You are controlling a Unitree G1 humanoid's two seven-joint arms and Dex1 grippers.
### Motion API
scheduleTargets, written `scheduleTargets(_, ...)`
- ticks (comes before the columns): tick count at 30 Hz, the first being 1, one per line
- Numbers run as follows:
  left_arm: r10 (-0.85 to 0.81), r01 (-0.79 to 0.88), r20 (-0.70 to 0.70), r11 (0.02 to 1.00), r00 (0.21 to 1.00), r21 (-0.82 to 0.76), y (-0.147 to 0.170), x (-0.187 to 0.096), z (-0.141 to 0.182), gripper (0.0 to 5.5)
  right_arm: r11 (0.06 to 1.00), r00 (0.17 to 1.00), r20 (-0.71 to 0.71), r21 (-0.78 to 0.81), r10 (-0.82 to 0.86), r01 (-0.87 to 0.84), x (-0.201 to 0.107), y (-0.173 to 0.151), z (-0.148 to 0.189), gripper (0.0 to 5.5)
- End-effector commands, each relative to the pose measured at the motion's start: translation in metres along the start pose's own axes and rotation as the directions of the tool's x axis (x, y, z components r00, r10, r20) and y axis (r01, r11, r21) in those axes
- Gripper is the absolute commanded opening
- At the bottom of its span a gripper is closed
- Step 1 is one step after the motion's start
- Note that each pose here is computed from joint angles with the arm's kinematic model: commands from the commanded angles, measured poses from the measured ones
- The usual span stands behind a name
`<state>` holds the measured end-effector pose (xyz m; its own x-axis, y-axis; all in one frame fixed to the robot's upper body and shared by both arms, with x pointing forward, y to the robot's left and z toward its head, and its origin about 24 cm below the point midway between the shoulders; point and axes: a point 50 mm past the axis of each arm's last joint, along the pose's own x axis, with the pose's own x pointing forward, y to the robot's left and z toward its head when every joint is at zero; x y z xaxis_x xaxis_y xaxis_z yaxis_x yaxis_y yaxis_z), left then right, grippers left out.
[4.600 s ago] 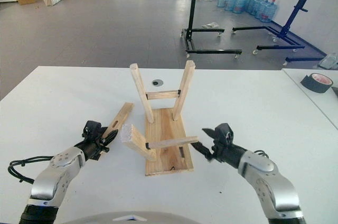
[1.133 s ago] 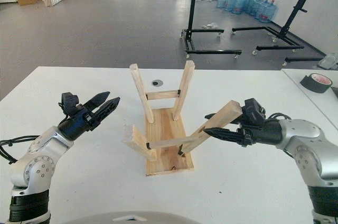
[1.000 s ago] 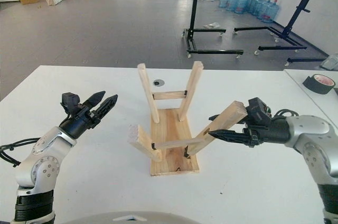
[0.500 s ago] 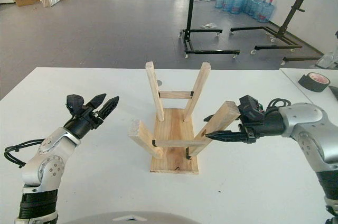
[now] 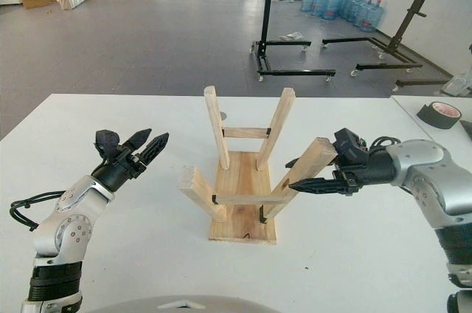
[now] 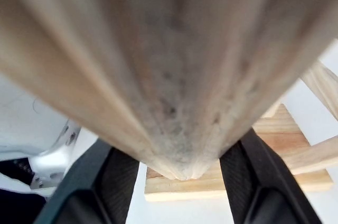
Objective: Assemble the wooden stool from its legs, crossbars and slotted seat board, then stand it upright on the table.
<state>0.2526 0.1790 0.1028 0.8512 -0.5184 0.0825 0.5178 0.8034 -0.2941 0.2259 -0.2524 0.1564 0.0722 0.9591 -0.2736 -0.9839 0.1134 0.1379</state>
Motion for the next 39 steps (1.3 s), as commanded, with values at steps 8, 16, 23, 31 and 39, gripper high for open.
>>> scheduleTargets(8, -0.019, 0.019, 0.000, 1.000, 1.000, 0.019, 0.001, 0.001, 0.007, 3.54, 0.988, 0.983, -0.181, 0.150, -0.014, 0.041, 0.021, 0.020, -0.056, 2.04)
scheduleTargets(16, 0.004, -0.004, 0.010, 1.000, 1.000, 0.010, -0.001, -0.002, 0.004, 3.54, 0.986, 0.976, -0.206, 0.135, -0.065, 0.094, 0.027, 0.034, -0.055, 2.04)
scheduleTargets(23, 0.003, -0.003, 0.017, 1.000, 1.000, 0.008, -0.003, -0.002, 0.004, 3.54, 0.984, 0.966, -0.220, 0.085, -0.137, 0.159, 0.033, 0.038, -0.072, 2.04)
scheduleTargets(31, -0.064, 0.061, 0.115, 0.998, 0.991, 0.027, -0.016, 0.001, 0.023, 3.54, 0.975, 0.941, -0.311, 0.130, -0.131, 0.179, 0.036, 0.039, -0.073, 2.04)
scheduleTargets(39, -0.324, 0.353, 0.289, 0.934, 0.901, -0.053, -0.051, -0.012, 0.056, 3.54, 0.974, 0.938, -0.333, 0.157, -0.102, 0.162, 0.036, 0.041, -0.071, 2.04)
